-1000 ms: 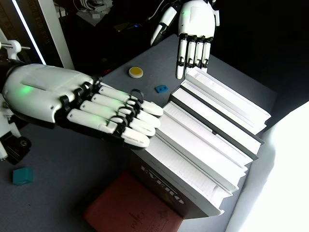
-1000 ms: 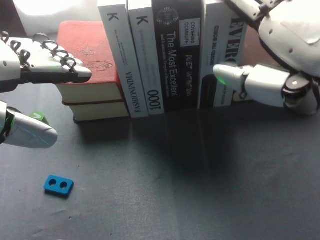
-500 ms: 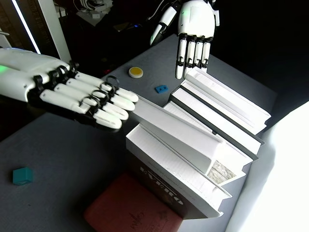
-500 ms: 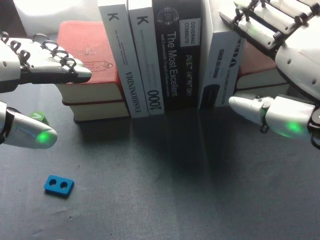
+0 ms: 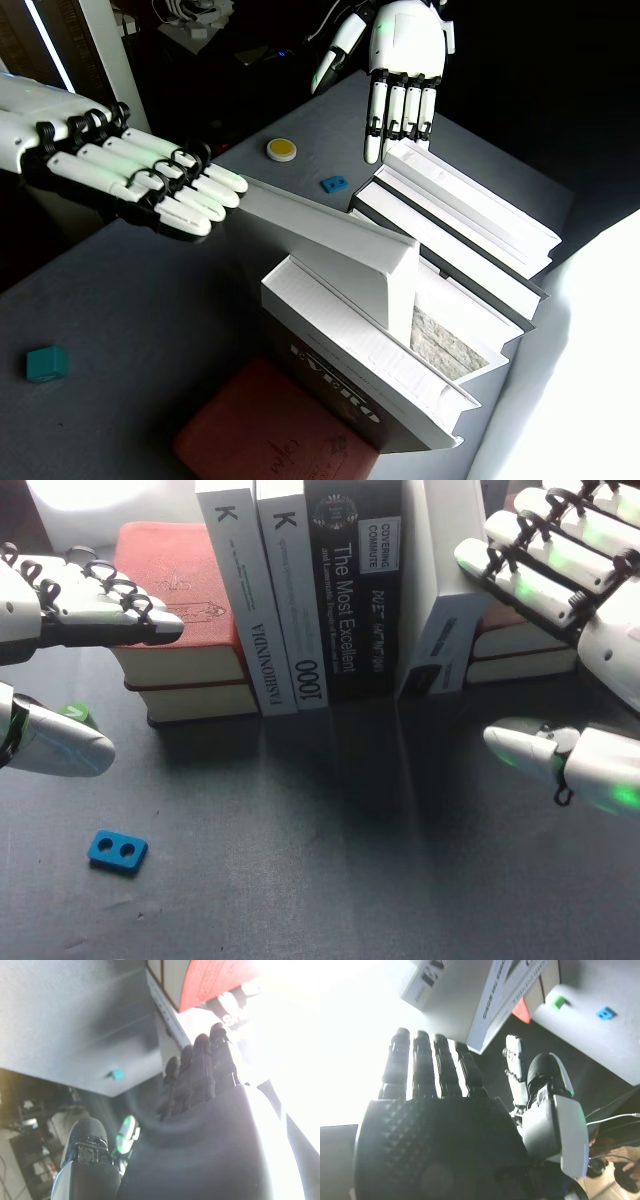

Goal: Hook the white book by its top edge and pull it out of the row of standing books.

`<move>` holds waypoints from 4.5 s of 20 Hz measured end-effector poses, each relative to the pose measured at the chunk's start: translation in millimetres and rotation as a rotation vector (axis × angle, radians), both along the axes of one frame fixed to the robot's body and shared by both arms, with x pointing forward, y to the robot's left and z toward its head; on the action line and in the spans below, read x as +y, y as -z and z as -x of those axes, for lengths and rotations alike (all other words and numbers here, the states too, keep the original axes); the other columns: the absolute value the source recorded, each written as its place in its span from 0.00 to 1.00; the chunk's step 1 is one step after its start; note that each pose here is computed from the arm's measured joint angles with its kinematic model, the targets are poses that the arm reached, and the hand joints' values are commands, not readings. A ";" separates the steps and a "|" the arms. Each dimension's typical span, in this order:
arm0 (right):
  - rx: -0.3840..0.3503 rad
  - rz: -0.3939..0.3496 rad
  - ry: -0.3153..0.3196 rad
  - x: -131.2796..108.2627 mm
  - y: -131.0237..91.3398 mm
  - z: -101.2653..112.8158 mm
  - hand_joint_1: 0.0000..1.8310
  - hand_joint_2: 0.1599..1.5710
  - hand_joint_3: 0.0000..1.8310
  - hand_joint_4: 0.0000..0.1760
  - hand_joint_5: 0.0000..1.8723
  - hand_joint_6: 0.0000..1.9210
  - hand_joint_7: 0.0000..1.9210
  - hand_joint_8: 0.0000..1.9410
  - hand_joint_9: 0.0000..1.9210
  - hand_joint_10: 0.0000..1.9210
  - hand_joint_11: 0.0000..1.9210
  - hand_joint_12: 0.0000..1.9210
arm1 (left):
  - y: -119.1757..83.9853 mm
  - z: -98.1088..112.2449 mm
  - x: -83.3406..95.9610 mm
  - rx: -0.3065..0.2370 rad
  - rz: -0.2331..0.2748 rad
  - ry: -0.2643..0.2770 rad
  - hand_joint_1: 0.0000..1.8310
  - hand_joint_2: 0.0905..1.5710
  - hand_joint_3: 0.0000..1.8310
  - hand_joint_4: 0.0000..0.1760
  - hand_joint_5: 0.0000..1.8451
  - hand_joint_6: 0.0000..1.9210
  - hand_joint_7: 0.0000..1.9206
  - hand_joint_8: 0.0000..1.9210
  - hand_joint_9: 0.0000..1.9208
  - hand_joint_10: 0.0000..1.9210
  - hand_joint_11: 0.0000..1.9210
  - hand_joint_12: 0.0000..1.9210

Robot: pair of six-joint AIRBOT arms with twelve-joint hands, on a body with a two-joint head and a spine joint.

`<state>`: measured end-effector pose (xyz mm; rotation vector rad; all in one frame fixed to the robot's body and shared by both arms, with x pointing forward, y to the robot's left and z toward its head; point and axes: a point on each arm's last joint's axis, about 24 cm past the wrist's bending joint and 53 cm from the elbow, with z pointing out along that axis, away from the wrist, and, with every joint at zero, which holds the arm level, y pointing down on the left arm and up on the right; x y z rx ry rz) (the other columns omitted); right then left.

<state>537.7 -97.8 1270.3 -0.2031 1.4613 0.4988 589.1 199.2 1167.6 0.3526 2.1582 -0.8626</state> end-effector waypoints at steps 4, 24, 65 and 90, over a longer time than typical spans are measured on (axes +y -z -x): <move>0.000 0.036 0.004 -0.6 4.3 6.0 0.00 0.75 0.00 0.00 0.03 0.00 0.02 0.00 0.01 0.00 0.00 0.00 | 0.0 0.3 -0.2 0.001 0.000 0.001 0.00 0.72 0.00 0.00 0.00 0.00 0.00 0.00 0.00 0.00 0.00 0.00; 0.024 0.117 0.008 0.7 18.6 24.5 0.00 0.75 0.00 0.00 0.02 0.00 0.01 0.00 0.00 0.00 0.00 0.00 | 0.0 0.2 -0.2 0.001 0.000 0.001 0.00 0.72 0.00 0.00 0.00 0.00 0.00 0.00 0.00 0.00 0.00 0.00; 0.382 0.269 -0.036 -8.9 137.1 36.8 0.00 0.78 0.00 0.00 0.03 0.01 0.02 0.01 0.01 0.00 0.00 0.00 | 0.5 -0.6 2.6 -0.009 -0.012 0.008 0.00 0.72 0.00 0.00 0.00 0.00 0.00 0.00 0.00 0.00 0.00 0.00; 0.149 -0.035 -0.317 58.2 31.2 97.6 0.00 0.77 0.00 0.00 0.04 0.00 0.04 0.00 0.03 0.01 0.01 0.01 | -0.1 -5.5 9.0 -0.022 -0.021 -0.007 0.00 0.72 0.00 0.00 0.00 0.00 0.00 0.00 0.00 0.00 0.00 0.00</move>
